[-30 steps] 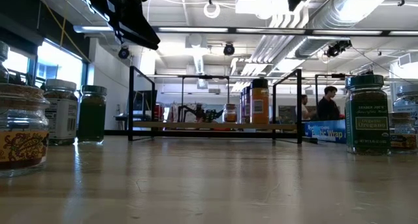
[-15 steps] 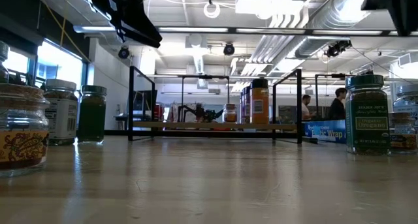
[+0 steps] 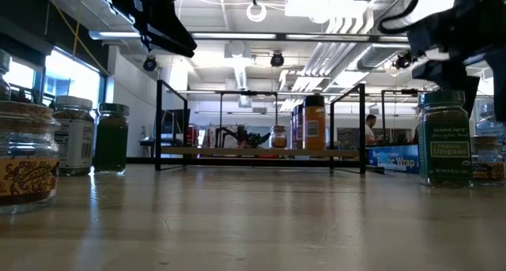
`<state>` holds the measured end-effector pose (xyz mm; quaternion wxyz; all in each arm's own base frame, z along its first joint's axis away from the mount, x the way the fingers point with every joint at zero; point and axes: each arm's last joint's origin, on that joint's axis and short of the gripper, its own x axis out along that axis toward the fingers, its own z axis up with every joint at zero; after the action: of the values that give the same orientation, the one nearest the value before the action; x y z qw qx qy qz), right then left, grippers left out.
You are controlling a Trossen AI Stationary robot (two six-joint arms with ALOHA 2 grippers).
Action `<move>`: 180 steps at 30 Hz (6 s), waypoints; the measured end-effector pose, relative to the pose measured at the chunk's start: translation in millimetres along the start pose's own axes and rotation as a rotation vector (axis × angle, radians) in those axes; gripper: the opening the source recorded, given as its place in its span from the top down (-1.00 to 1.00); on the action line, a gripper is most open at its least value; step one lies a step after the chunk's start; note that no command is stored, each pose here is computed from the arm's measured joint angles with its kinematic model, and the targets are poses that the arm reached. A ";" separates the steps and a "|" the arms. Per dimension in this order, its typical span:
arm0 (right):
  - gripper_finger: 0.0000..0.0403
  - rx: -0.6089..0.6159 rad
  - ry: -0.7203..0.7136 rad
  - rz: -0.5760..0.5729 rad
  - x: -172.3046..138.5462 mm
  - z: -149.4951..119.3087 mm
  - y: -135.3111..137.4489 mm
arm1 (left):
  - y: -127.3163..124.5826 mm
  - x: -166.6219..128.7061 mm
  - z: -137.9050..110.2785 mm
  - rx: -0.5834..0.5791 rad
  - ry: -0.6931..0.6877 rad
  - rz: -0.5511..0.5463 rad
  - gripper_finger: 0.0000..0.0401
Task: Shelf spices
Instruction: Put the brown seasoning bottle on the shelf align with the other brown seasoning bottle
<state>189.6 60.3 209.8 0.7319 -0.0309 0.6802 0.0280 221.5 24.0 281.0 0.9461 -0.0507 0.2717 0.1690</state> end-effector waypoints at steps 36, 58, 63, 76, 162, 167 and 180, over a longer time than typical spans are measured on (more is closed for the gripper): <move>0.49 0.211 -0.036 -0.025 -9.5 6.1 -4.8 | -0.1 -0.2 0.4 0.008 -0.001 -0.001 0.28; 0.49 0.326 -0.337 -0.186 -112.0 71.6 -48.4 | -0.5 -0.2 1.1 0.016 -0.007 -0.013 0.28; 0.49 0.195 -0.349 -0.224 -98.7 140.6 -73.6 | -0.5 -0.2 0.9 0.018 -0.005 -0.013 0.28; 0.49 0.049 -0.103 -0.237 -45.6 230.0 -169.7 | -0.3 -0.1 -0.6 0.021 0.009 -0.011 0.28; -0.25 0.190 -0.050 -0.171 -32.2 203.5 -253.8 | -0.6 -0.1 -0.3 0.008 0.004 -0.013 0.28; -0.25 0.191 -0.109 -0.194 -61.0 205.5 -253.5 | -0.6 -0.1 -0.4 0.008 0.005 -0.013 0.28; 0.11 0.033 -0.153 -0.122 -102.2 199.4 -218.4 | -0.5 -0.1 -3.1 0.025 0.033 -0.010 0.28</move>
<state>398.4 -140.6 327.8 0.7823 -0.0578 0.6197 -0.0255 220.0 22.9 278.4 0.9429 -0.0428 0.2891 0.1600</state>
